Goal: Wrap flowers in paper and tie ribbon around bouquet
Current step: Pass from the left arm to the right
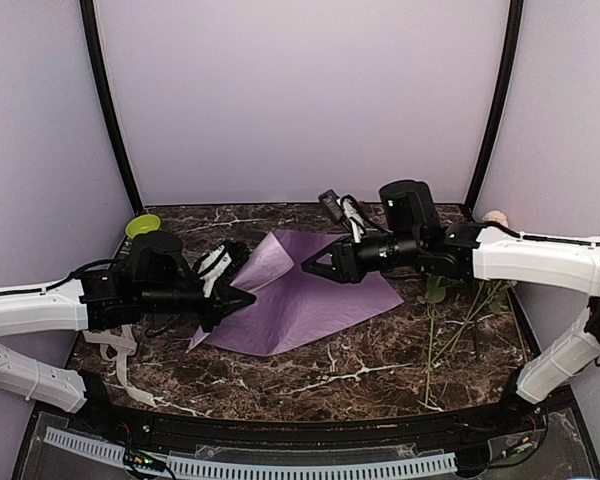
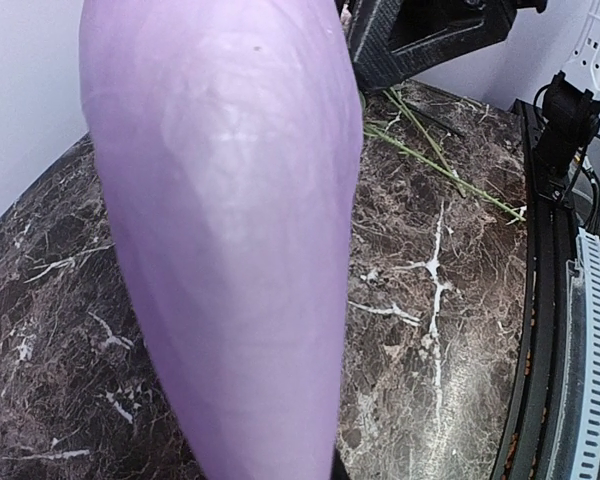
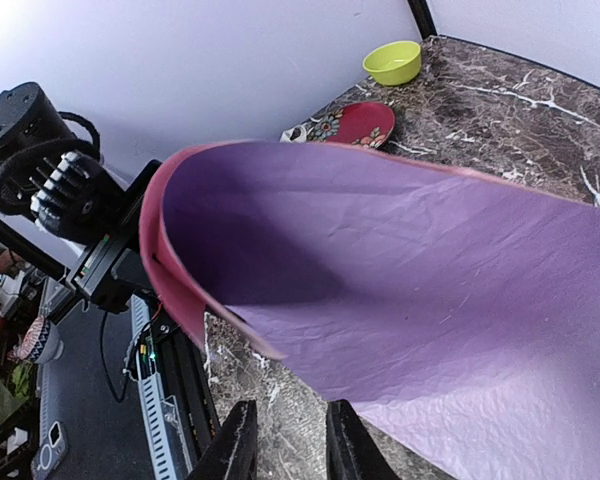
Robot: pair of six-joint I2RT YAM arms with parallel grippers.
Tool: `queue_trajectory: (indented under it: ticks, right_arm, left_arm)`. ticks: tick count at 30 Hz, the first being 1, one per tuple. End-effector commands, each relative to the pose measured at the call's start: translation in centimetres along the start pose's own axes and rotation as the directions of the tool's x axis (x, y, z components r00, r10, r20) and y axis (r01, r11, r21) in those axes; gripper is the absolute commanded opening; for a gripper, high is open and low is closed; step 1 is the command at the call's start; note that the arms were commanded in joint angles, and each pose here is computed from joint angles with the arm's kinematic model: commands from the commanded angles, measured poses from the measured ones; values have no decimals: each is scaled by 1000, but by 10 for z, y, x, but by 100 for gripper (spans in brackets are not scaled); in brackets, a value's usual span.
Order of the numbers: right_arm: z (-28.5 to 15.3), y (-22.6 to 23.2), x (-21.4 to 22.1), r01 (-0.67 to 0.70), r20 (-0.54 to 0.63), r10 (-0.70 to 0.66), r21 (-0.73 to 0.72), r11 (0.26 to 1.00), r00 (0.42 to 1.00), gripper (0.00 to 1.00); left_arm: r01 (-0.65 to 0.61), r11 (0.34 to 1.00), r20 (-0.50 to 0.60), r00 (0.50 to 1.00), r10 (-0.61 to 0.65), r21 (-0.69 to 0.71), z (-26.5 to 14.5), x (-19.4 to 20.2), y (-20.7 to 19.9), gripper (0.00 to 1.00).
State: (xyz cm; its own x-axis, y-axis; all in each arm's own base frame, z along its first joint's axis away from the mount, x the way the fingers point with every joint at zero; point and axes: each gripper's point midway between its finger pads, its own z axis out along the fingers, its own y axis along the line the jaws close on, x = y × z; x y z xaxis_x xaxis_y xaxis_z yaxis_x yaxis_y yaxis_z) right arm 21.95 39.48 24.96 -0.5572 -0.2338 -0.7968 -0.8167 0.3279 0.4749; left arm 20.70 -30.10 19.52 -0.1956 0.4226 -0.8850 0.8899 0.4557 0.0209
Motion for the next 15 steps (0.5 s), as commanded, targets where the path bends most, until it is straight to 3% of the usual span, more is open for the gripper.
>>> queue_trajectory:
  ticks: [1, 5, 15]
  right_arm:
    - [6, 7, -7, 66, 14, -66, -62, 996, 998, 24]
    - [12, 20, -11, 70, 22, -67, -144, 987, 998, 25]
    - [23, 16, -18, 80, 23, -77, -138, 987, 997, 21]
  left_arm:
    - [7, 999, 45, 999, -9, 40, -6, -18, -8, 0]
    - [15, 999, 42, 999, -17, 41, -5, -18, -8, 0]
    - [19, 999, 31, 999, -21, 44, -3, -16, -8, 0]
